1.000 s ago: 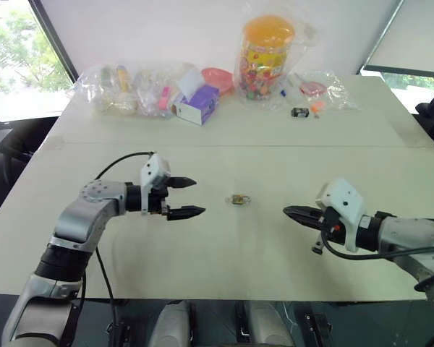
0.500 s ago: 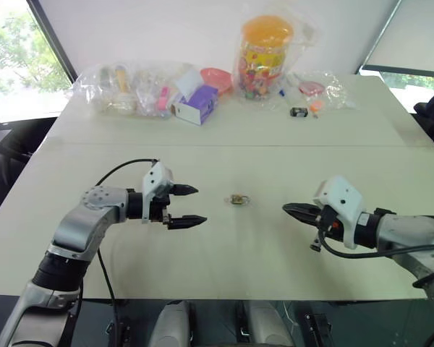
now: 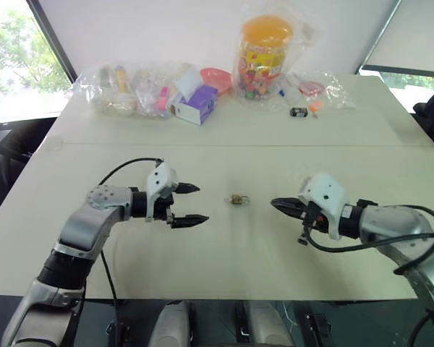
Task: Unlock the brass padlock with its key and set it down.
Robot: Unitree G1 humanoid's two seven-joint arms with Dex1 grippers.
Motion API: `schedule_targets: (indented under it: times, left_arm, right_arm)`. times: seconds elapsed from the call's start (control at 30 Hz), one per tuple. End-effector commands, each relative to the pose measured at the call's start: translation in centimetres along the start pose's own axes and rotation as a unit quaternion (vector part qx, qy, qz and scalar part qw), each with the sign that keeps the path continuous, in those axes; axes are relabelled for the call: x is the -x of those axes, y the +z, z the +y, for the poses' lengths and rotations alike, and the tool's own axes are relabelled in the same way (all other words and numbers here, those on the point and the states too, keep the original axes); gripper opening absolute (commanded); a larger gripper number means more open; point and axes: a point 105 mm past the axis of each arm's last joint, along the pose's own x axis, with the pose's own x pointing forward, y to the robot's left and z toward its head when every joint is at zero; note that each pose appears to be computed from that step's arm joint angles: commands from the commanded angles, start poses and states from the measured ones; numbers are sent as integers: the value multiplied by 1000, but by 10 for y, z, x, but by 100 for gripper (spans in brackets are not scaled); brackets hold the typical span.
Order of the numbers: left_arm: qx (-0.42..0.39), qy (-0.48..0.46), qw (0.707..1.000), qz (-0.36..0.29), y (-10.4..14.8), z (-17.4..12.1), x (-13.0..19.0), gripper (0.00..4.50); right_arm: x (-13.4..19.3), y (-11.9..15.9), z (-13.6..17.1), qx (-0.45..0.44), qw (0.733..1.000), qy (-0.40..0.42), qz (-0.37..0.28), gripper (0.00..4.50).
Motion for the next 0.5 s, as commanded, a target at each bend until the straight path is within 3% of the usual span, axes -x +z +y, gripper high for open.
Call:
schedule_targets:
  times: [0.03,0.17,0.3,0.5]
  left_arm:
    - [-27,6,1000,-3,5,3,1,450]
    - [-25,-2,1000,-10,8,2,-5,450]
    - [-32,0,999,-8,7,5,-7,450]
    - [-39,3,999,-2,6,7,-5,450]
  right_arm:
    - [-10,4,3,7,1000,27,-11,53]
    - [-25,1,-2,19,998,54,-6,233]
    - [-40,-1,-11,28,997,74,-6,445]
    - [-71,-3,-30,-1,995,94,-19,445]
